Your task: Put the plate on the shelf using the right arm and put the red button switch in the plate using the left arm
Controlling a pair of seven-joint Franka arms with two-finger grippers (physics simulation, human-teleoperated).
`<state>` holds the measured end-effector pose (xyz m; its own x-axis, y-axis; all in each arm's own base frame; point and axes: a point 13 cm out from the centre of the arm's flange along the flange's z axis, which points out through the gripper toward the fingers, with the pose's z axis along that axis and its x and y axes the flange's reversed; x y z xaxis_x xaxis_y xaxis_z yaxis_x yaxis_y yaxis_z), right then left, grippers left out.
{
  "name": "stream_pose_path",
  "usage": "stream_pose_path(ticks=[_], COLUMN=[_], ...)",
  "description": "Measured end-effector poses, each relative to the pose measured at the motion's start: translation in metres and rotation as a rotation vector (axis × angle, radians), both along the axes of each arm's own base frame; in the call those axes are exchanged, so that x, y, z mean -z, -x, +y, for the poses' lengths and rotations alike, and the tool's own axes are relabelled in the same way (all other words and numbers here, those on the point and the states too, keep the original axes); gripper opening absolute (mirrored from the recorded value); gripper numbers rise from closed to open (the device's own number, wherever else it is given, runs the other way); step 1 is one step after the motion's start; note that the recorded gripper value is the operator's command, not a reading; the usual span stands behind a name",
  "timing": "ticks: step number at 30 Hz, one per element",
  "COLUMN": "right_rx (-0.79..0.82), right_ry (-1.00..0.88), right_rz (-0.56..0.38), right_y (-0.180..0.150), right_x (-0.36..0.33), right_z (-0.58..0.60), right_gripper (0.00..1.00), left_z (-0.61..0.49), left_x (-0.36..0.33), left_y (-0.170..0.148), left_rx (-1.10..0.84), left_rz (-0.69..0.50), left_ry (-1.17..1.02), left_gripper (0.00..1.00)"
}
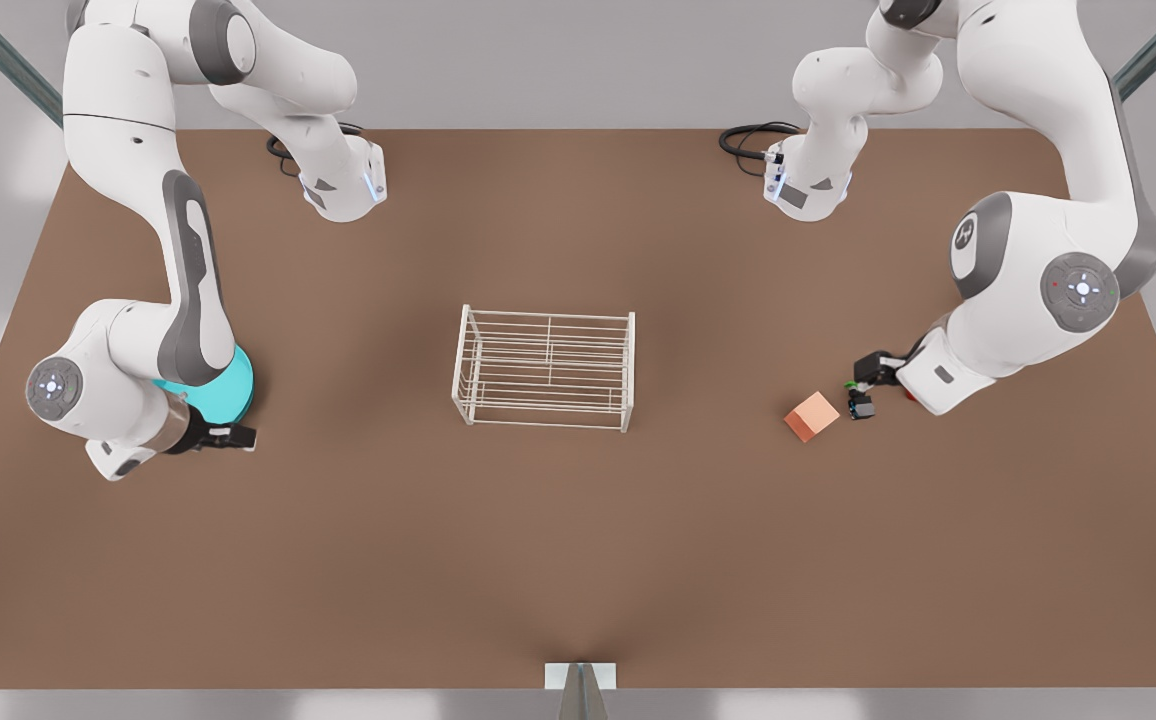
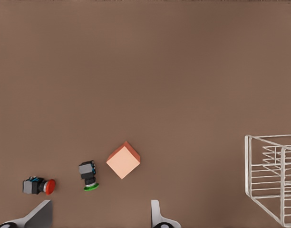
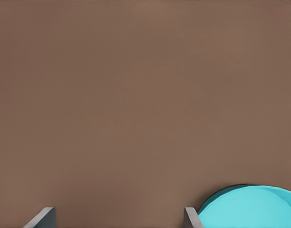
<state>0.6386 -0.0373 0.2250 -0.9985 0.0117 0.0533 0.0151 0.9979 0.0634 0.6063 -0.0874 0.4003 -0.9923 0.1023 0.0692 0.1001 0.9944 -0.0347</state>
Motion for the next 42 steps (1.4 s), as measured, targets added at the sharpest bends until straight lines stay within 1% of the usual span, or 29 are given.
stream_pose_path(ticks=[3, 7, 9, 11, 14, 19, 23, 25, 27, 29, 35, 42], right_rx=[0.013, 0.086, 0.078, 0.042, -0.009, -0.026, -0.023, -0.009, -0.003, -0.001, -0.010, 0.001], right_ry=[-0.002, -0.036, -0.051, -0.053, -0.035, -0.007, -0.016, -0.030, -0.051, -0.062, -0.071, -0.102], right_rz=[0.005, 0.057, 0.095, 0.127, 0.158, 0.160, 0.176, 0.185, 0.186, 0.177, 0.148, 0.079], right_y=[0.003, 0.037, 0.062, 0.085, 0.109, 0.129, 0.146, 0.156, 0.165, 0.169, 0.172, 0.138], right_x=[0.005, 0.018, 0.029, 0.036, 0.049, 0.064, 0.084, 0.097, 0.113, 0.123, 0.138, 0.161], right_z=[-0.013, -0.076, -0.085, -0.083, -0.094, -0.157, -0.193, -0.213, -0.226, -0.238, -0.268, -0.280], right_gripper=[1.00, 1.00, 1.00, 1.00, 1.00, 1.00, 1.00, 1.00, 1.00, 1.00, 1.00, 1.00], left_z=[-0.005, 0.010, 0.019, 0.033, 0.049, 0.068, 0.074, 0.073, 0.060, 0.049, 0.004, -0.003], left_x=[0.001, 0.021, 0.033, 0.037, 0.052, 0.087, 0.102, 0.092, 0.055, 0.042, 0.036, 0.035], left_y=[-0.003, 0.005, 0.020, 0.022, 0.016, -0.001, -0.007, -0.012, -0.016, -0.011, 0.001, 0.008], left_rx=[0.002, -0.007, -0.013, -0.034, -0.072, -0.129, -0.171, -0.185, -0.181, -0.175, -0.132, -0.141], left_rz=[-0.012, 0.020, 0.050, 0.056, 0.063, 0.064, 0.063, 0.037, -0.026, -0.024, 0.009, 0.031], left_ry=[0.002, -0.034, -0.056, -0.065, -0.066, -0.071, -0.069, -0.066, -0.059, -0.057, -0.049, -0.061], left_gripper=[1.00, 1.00, 1.00, 1.00, 1.00, 1.00, 1.00, 1.00, 1.00, 1.00, 1.00, 1.00])
